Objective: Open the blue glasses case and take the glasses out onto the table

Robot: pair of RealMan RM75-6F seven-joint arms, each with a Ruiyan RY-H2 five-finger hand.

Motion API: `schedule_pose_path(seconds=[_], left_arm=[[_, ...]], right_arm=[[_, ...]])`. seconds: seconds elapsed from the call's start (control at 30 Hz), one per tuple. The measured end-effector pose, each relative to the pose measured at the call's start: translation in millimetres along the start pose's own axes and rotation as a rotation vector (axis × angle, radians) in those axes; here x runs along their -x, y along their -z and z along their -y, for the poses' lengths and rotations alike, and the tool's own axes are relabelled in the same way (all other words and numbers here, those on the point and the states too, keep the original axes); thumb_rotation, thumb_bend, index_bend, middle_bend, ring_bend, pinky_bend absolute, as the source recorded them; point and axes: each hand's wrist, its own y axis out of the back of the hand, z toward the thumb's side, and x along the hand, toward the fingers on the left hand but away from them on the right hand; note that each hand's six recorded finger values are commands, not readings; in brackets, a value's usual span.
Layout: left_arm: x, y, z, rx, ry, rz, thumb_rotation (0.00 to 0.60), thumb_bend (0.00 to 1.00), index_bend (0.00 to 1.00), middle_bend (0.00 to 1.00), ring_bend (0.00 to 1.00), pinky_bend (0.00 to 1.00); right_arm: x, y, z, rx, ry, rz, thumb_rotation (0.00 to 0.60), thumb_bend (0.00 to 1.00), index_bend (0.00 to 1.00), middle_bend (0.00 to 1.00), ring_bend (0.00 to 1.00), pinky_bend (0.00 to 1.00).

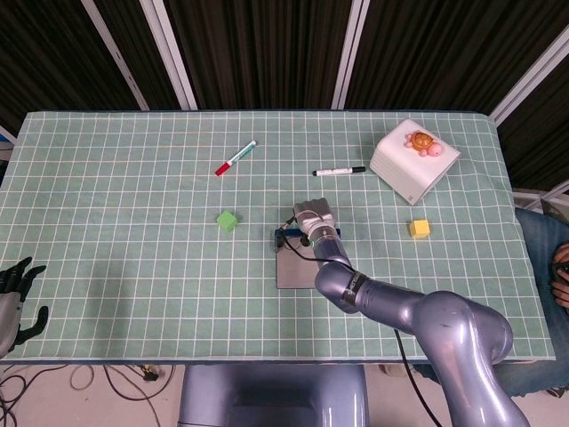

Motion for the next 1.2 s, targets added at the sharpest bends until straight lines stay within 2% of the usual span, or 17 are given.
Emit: schedule_pose_path(seconds=[0.47, 1.2], left_arm=[[-0.7, 0.2, 0.0, 0.002, 0.000, -0.004, 0.600, 0.47, 0.13, 0.00, 0.00, 0.03], [-1.0, 0.7, -0.4, 0.002, 0.001, -0.008, 0.600, 0.47, 0.13, 0.00, 0.00, 0.03]], right_arm=[[-2.0, 0.1, -7.6, -0.001, -0.004, 0.003, 0.600, 0.45, 0.36, 0.37, 0.36, 0.33], [0.4, -0.4, -2.3, 0.003, -0.017, 0.001, 0.600, 0.45, 0.37, 0.37, 0.36, 0.33]])
